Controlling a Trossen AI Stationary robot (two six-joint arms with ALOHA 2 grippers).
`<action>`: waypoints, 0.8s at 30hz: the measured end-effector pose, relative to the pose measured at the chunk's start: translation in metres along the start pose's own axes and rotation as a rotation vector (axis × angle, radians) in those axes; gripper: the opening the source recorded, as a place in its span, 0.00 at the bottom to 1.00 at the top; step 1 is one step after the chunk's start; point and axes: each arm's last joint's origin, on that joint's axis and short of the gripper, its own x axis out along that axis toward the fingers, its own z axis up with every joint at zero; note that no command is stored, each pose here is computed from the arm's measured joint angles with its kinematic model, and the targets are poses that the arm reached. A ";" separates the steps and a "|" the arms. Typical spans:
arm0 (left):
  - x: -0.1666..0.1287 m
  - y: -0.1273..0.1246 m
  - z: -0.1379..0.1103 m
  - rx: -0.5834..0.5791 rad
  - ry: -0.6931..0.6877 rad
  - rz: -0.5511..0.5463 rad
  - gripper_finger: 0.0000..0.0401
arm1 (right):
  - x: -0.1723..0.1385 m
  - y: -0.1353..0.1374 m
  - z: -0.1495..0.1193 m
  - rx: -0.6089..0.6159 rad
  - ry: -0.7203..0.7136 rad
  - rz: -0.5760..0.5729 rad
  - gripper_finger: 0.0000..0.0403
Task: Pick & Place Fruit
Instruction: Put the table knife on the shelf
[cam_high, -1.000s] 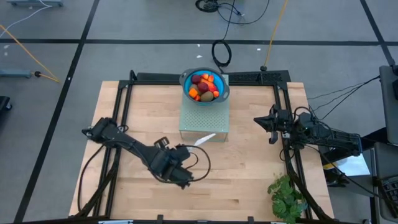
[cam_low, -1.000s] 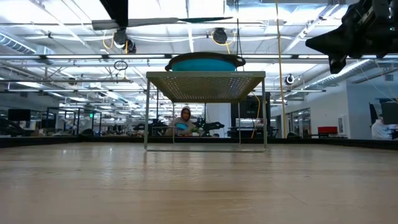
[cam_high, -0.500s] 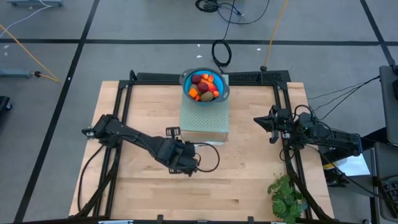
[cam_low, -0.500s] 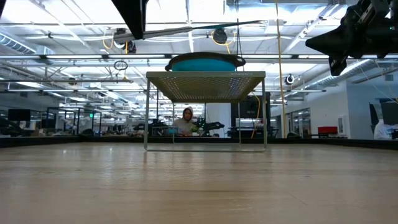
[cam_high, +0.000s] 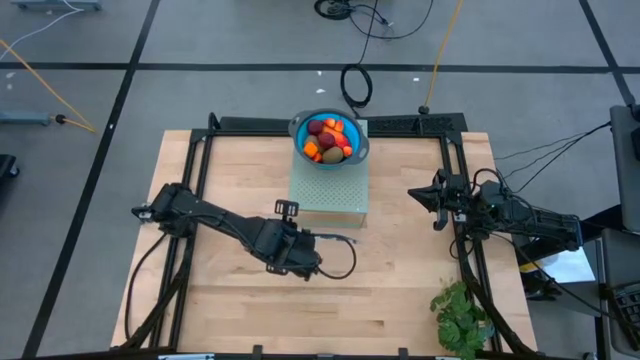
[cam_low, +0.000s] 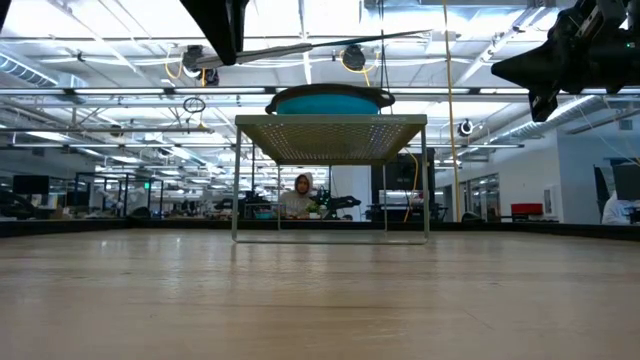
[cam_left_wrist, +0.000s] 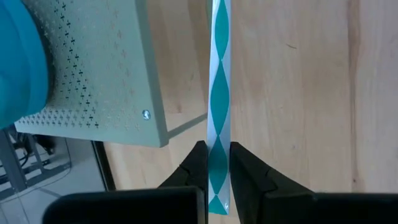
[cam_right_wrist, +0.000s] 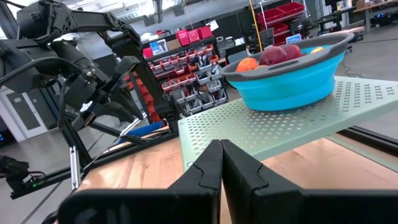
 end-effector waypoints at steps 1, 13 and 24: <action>0.000 0.000 0.000 0.000 0.000 0.000 0.08 | 0.000 0.000 0.000 0.000 0.000 0.000 0.00; 0.009 0.017 0.002 -0.006 0.024 0.004 0.08 | 0.000 0.000 0.000 0.000 0.001 0.000 0.00; 0.029 0.064 0.004 -0.003 0.069 0.056 0.08 | 0.000 0.000 0.000 0.000 0.000 0.000 0.00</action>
